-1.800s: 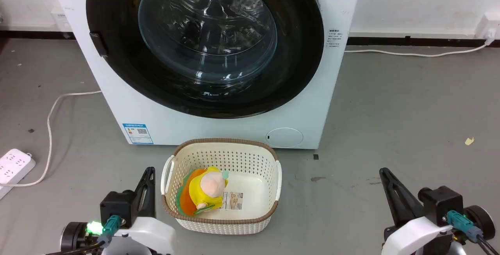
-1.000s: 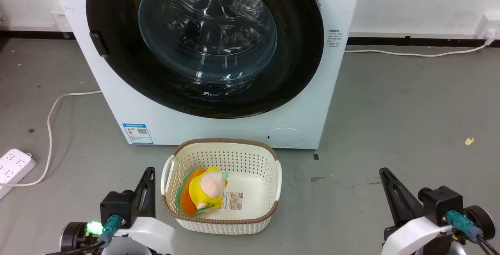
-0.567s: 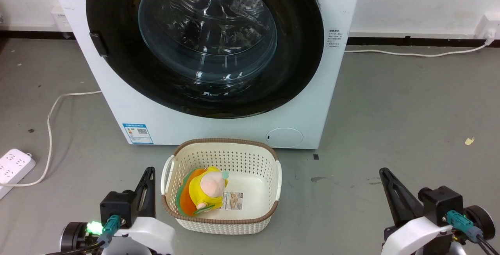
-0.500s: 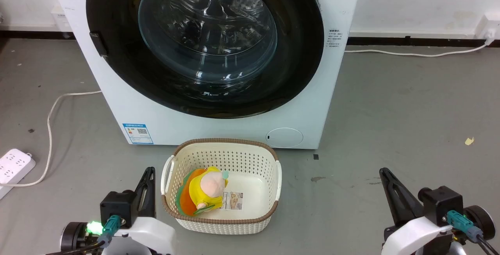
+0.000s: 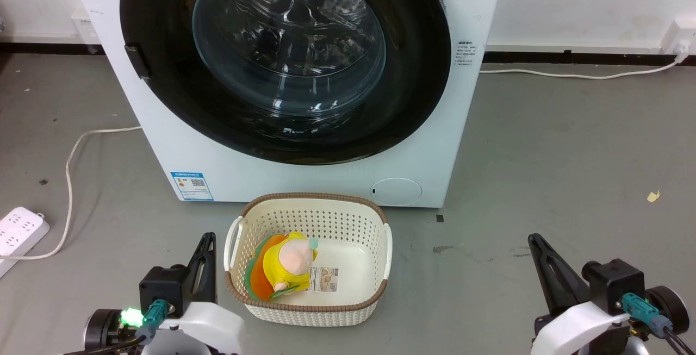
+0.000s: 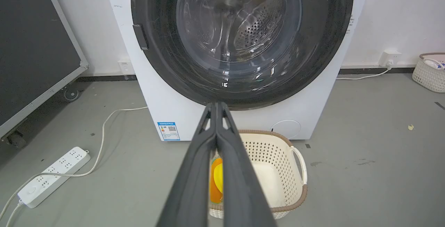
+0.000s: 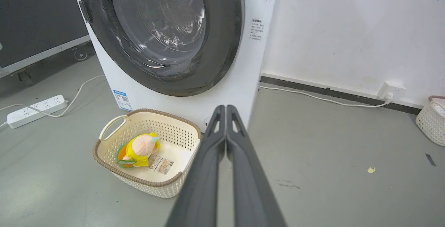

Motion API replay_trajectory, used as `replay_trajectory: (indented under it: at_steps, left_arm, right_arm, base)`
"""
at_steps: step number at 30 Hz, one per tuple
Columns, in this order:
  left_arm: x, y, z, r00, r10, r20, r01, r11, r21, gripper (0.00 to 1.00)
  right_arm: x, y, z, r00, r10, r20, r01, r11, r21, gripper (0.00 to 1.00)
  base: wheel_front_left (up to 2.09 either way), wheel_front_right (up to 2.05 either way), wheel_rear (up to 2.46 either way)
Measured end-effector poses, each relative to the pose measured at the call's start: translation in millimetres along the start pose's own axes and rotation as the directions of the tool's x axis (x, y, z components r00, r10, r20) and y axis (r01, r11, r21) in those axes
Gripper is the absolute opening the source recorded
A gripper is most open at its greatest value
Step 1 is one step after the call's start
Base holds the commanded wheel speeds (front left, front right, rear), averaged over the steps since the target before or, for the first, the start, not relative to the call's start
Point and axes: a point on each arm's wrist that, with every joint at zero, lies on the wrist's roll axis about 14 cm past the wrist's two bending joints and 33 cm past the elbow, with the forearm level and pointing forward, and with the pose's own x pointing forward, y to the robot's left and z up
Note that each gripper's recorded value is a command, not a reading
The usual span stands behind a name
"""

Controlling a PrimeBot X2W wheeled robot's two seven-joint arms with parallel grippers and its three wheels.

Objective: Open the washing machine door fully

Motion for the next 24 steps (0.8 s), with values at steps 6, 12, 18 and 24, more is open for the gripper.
replay_trajectory:
  at_steps: [6,12,18,24]
  left_arm:
    - [0.0,-0.3,-0.2,1.0,-0.001,-0.001,0.001,1.0,-0.002,1.0]
    - [0.2,-1.3,-0.2,1.0,-0.004,0.001,0.004,1.0,-0.003,1.0]
    - [0.5,-3.7,0.8,1.0,-0.011,0.011,0.011,1.0,-0.005,1.0]
    - [1.1,-5.0,0.1,1.0,-0.014,0.017,0.014,1.0,-0.01,1.0]
  right_arm:
    - [0.0,0.3,-0.1,1.0,0.001,0.0,-0.001,1.0,0.001,1.0]
    - [0.0,0.5,0.0,1.0,0.001,0.002,-0.001,1.0,0.006,1.0]
    - [0.2,0.1,0.9,1.0,0.0,0.012,-0.001,1.0,0.018,1.0]
    - [1.5,0.1,0.9,1.0,0.001,0.022,-0.001,1.0,0.027,1.0]
  base:
    - [0.0,0.0,0.0]
    - [0.0,0.0,0.0]
    - [0.0,0.0,0.0]
    - [0.0,0.0,0.0]
